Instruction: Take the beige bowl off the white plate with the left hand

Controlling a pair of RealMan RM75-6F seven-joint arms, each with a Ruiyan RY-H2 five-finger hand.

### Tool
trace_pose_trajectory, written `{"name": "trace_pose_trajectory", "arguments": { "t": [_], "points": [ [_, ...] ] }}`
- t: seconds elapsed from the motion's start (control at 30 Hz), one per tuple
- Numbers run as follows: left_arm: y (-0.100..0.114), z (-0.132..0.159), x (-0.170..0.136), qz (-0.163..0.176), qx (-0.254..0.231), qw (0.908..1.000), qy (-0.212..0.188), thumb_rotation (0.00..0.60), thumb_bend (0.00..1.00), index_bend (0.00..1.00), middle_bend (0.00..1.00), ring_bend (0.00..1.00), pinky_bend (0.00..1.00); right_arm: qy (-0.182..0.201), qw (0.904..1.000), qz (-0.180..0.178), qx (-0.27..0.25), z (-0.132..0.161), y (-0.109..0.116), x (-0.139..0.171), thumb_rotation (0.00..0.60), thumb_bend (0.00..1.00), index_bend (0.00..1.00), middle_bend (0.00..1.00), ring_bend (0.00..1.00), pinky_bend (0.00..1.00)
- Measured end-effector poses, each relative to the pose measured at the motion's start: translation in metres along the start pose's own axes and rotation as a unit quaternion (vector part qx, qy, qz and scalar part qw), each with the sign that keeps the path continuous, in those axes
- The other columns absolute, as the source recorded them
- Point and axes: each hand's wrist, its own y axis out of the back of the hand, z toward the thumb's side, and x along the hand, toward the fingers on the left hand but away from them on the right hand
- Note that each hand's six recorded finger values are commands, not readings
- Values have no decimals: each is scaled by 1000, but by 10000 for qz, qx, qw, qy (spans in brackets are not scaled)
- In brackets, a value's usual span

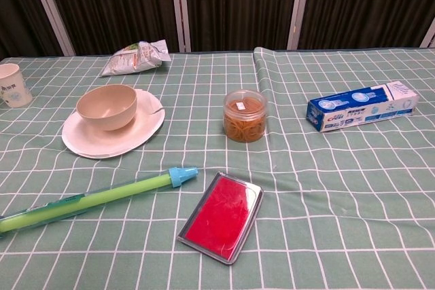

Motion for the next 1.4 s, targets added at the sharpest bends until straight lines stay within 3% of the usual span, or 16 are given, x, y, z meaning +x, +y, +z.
{"name": "trace_pose_trajectory", "arguments": {
  "t": [0.17, 0.37, 0.53, 0.77, 1.03, 1.4],
  "points": [
    [-13, 28, 43, -165, 58, 9993, -318, 600, 169, 317, 0, 0, 0, 18, 10000, 7, -20, 1, 0, 0, 600, 92, 68, 0, 0, 0],
    [-45, 59, 90, -427, 189, 9980, -430, 600, 176, 368, 0, 0, 0, -19, 10000, -22, -83, -2, 3, 0, 600, 92, 68, 0, 0, 0],
    [-68, 80, 111, -626, 384, 9960, -510, 600, 183, 395, 0, 0, 0, -82, 9998, -69, -185, -7, 7, -1, 600, 92, 68, 0, 0, 0],
    [-93, 116, 131, -800, 558, 9928, -696, 600, 197, 410, 0, 0, 0, -130, 9995, -92, -262, -12, 11, -2, 600, 91, 68, 0, 0, 0],
    [-114, 134, 142, -994, 597, 9907, -710, 600, 215, 448, 0, 0, 0, -157, 9993, -91, -313, -16, 12, -3, 600, 93, 68, 0, 0, 0],
    [-131, 146, 152, -1062, 531, 9909, -635, 600, 364, 590, 0, 0, 0, -168, 9993, -81, -334, -17, 11, -5, 600, 91, 68, 0, 0, 0]
  ]
}}
